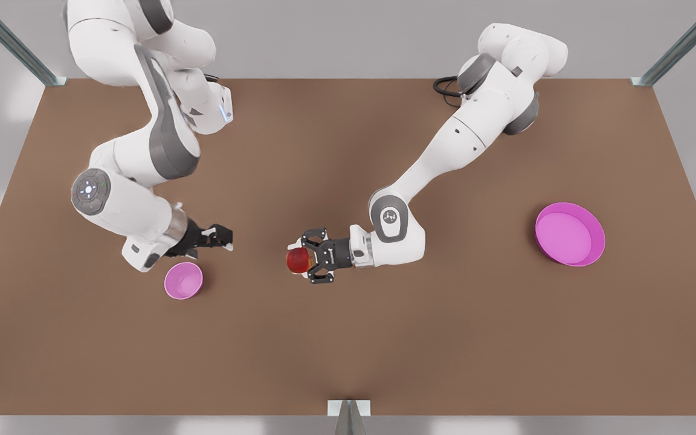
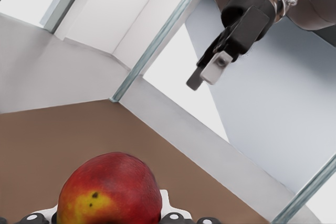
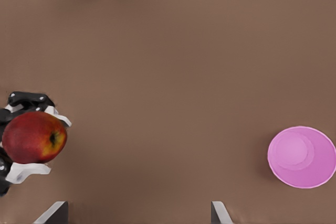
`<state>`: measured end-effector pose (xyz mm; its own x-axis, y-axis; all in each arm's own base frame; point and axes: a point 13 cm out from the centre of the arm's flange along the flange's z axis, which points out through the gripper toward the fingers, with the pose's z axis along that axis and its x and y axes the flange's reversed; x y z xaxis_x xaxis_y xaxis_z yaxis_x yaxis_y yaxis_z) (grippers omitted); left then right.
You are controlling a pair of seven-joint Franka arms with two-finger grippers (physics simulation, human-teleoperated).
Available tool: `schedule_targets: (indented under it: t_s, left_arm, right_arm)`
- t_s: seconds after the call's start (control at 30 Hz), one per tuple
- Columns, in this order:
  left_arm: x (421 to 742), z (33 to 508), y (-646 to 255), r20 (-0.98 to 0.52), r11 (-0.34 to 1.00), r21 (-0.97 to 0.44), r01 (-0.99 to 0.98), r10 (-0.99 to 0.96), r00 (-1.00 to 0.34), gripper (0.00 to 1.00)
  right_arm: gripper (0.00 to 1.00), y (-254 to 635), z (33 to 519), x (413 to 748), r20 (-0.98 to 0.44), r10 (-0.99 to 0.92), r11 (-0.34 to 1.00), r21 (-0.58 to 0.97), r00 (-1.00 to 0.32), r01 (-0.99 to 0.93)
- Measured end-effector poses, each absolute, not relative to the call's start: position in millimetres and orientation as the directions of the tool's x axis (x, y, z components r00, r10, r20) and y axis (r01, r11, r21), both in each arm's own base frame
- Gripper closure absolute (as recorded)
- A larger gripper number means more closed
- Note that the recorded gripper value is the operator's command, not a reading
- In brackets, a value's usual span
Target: Use the left arm to pick up the apple from the plate, transfer it to the gripper of the right arm, and then use the right arm to place it into the bowl
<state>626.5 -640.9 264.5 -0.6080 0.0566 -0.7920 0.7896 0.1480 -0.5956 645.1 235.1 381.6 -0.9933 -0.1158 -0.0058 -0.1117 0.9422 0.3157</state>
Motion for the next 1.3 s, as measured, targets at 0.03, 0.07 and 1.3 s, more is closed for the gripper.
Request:
schedule_targets:
  t_s: [0.03,0.07,1.3]
  left_arm:
    - [626,264,-641,-0.794,0.147,-0.593,0.792,0.057,-0.605,0.35]
    - [626,264,-642,-0.795,0.147,-0.591,0.793,0.058,-0.603,0.35]
    - [625,265,-642,-0.82,0.142,-0.556,0.819,0.064,-0.568,0.35]
  right_arm:
    - [0.0,251,371,652,0.018,-0.065,0.909,0.413,-0.998,-0.052]
    - [0.0,265,363,659,0.049,-0.015,0.863,0.505,-0.999,0.011]
    - [0.0,377,279,616,0.095,-0.179,-0.096,0.989,-0.979,0.114]
